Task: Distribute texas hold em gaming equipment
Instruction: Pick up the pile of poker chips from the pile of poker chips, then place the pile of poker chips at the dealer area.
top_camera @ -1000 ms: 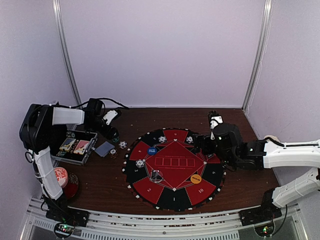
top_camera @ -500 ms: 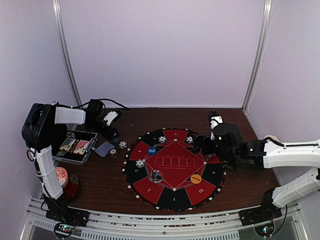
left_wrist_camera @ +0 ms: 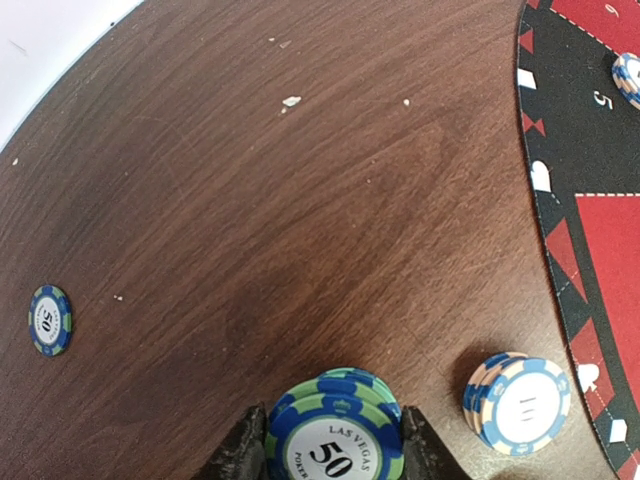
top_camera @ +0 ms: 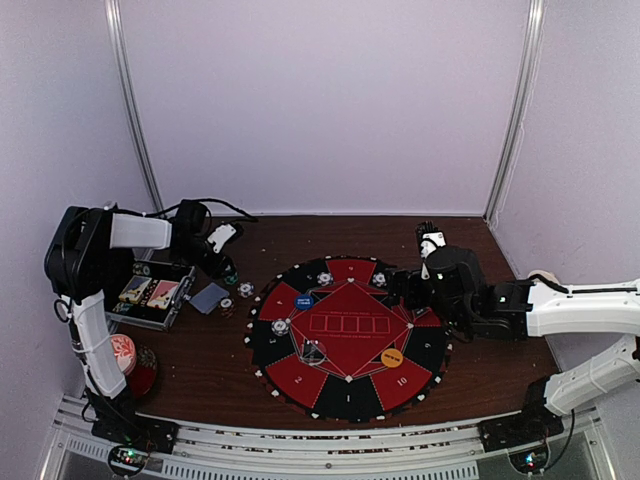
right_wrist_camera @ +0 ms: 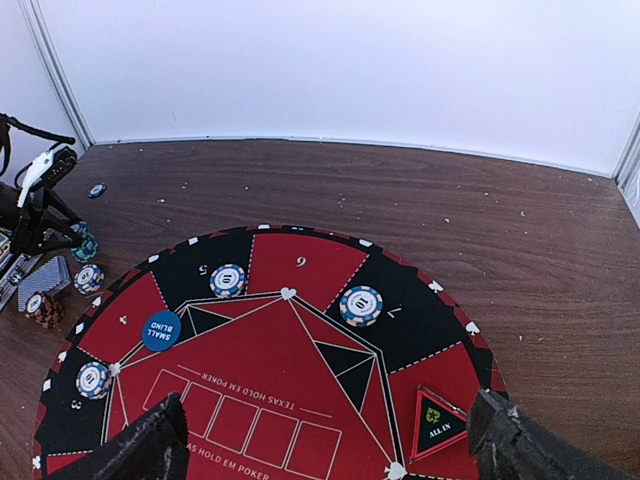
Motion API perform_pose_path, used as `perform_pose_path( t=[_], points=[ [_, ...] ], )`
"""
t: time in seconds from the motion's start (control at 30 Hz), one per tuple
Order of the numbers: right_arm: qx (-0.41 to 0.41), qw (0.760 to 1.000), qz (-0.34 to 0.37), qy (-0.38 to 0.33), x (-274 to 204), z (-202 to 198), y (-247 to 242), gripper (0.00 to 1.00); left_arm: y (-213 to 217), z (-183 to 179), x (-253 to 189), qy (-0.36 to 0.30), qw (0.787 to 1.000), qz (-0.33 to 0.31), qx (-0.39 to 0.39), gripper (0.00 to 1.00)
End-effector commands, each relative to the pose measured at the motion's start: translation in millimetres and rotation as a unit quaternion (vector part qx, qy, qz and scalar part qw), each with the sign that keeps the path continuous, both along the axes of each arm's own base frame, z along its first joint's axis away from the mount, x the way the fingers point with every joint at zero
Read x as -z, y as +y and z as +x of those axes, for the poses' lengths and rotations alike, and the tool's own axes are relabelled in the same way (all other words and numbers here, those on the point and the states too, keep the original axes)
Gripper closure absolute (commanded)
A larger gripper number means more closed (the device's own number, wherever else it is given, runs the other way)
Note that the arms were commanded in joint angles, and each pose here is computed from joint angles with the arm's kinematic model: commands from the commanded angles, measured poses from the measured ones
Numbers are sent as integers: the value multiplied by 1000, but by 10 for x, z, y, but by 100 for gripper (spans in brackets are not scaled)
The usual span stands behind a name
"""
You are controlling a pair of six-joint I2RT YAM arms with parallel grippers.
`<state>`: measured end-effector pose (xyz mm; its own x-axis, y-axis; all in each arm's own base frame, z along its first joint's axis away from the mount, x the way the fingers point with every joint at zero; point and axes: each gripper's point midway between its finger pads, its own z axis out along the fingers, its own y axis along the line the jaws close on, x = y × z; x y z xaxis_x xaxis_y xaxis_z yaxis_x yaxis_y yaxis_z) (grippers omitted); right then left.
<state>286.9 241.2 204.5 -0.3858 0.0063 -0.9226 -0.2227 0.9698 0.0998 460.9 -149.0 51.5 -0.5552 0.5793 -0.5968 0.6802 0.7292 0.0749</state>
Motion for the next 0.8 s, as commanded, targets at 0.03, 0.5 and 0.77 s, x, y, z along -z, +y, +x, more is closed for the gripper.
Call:
perform_pose_path(
  t=[0.03,0.5,0.77],
  points=[
    [6,1000,7,-15,-129,21,16,2,3,79,-206,-30,999,-13,-2,64],
    [7,1000,6,-14,-121,21,13,2,-75,-123,-622,-73,996,-32,37,71],
    [8,1000,3,-14,-109,25,15,2,-452,-607,-777,-88,984,-39,151,73]
  ],
)
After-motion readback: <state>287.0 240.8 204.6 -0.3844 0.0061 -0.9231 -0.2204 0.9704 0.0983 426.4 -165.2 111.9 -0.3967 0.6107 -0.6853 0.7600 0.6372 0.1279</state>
